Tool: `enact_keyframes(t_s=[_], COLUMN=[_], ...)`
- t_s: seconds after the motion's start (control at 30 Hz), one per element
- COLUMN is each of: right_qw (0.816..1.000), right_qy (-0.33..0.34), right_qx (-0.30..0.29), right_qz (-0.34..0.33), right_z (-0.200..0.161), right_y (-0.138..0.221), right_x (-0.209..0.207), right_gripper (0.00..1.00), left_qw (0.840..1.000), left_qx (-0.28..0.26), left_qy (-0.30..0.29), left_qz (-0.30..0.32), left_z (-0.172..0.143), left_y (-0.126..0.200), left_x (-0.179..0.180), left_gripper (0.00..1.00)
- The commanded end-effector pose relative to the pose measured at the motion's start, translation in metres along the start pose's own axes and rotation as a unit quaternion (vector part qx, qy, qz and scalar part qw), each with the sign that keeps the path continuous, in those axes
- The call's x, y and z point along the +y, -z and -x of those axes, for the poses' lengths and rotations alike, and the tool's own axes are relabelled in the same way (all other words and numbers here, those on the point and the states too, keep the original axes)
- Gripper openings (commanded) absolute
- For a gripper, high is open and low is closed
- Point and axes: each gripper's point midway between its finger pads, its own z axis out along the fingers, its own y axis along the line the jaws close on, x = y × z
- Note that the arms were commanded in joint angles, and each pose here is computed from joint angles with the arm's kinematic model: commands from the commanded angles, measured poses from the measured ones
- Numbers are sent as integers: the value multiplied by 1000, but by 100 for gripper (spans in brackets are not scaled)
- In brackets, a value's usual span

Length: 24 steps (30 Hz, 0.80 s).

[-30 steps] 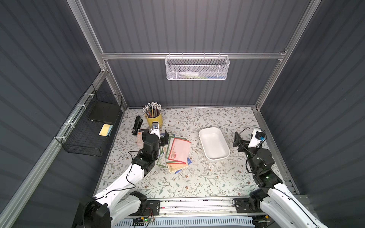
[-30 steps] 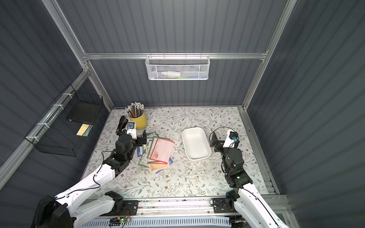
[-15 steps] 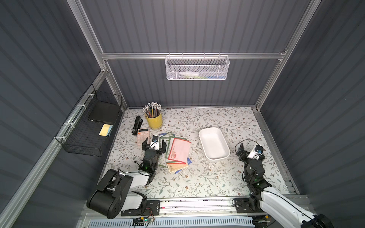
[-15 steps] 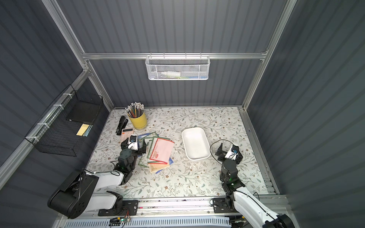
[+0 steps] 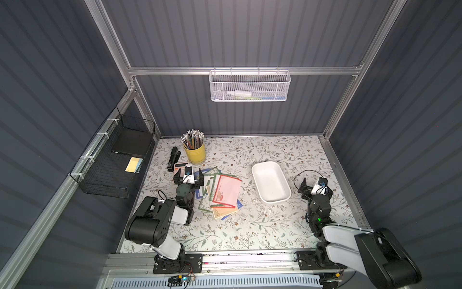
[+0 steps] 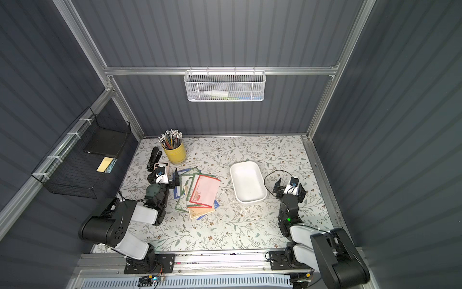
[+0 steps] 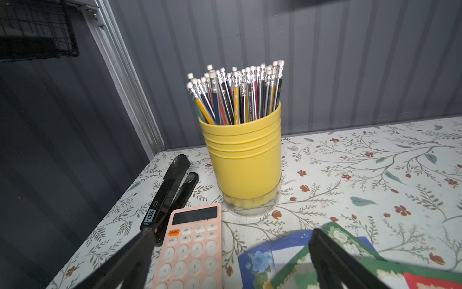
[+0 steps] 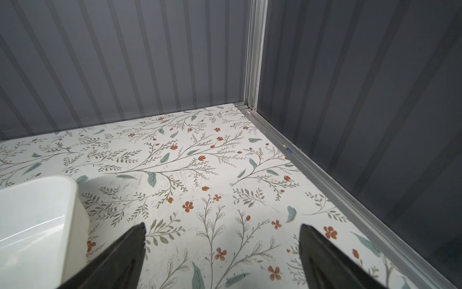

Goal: Take out the stationery paper from the storage box
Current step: Reset both arms

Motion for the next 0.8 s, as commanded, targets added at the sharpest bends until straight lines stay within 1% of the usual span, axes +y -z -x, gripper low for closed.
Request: enact_keyframes(t_s=[0.0, 0.07, 0.1, 0.13, 0.2, 0.27, 0.3, 0.33, 0.4, 0.43, 0.47, 0.5, 0.53, 0.57, 0.6, 0.63, 0.67, 0.73, 0.77], right_qw=[999, 998, 998, 998, 998, 999, 998, 998, 997, 997, 998, 999, 998, 998, 998, 998, 998, 998, 998], right_qy=[8, 28, 26, 16, -4, -15, -25, -37, -49, -45, -44, -42, -44, -45, -46, -48, -47, -44, -44], right_qx=[-36, -27, -39, -53, -61, -41, -27, -31, -55, -54, -31, 4, 11, -10, -24, -30, -29, -10, 3], right_qz=[36, 48, 43, 24, 8, 27, 44, 43, 29, 29, 31, 30, 34, 32, 32, 34, 33, 31, 32], right_z=[27, 19, 20, 22, 24, 19, 14, 11, 12, 13, 9, 1, 0, 5, 7, 8, 8, 4, 2], right_y=[-20, -28, -30, -32, -32, -32, -33, -34, -37, -41, -47, -52, -54, -52, -50, -49, -50, -52, -54], right_x=[22, 28, 26, 19, 8, 8, 7, 1, -7, -6, -4, -2, -1, -3, -4, -4, -4, -3, -2], right_gripper=[99, 99, 99, 99, 99, 99, 99, 99, 99, 99, 99, 99, 99, 99, 99, 99, 99, 99, 99], left_qw=[998, 999, 999, 999, 998, 998, 998, 999, 998, 997, 997, 998, 997, 996, 996, 996, 996, 996, 996], left_qx=[5, 2, -13, -36, -41, -39, -37, -29, -45, -47, -55, -19, -3, -27, -10, -7, -21, -3, -10], left_qy=[-25, -23, -10, 1, 9, 16, 29, 36, 44, 43, 50, 52, 53, 64, 61, 62, 66, 69, 75], left_qz=[-61, -47, -39, -36, -47, -43, -29, -29, -31, -34, -27, -32, -48, -50, -56, -60, -61, -59, -53], left_z=[20, 21, 22, 27, 26, 19, 18, 15, 12, 7, 8, -1, -6, 1, -3, -5, -1, -6, -5], left_y=[-13, -11, -6, 0, 0, -6, -9, -11, -6, -6, -10, -20, -29, -29, -30, -31, -30, -34, -34], left_x=[-22, -16, -13, -11, -13, -11, -4, 0, 5, 5, 8, 8, 7, 12, 11, 11, 12, 15, 17], left_gripper=[99, 99, 99, 99, 99, 99, 99, 99, 99, 99, 99, 99, 99, 99, 99, 99, 99, 99, 99])
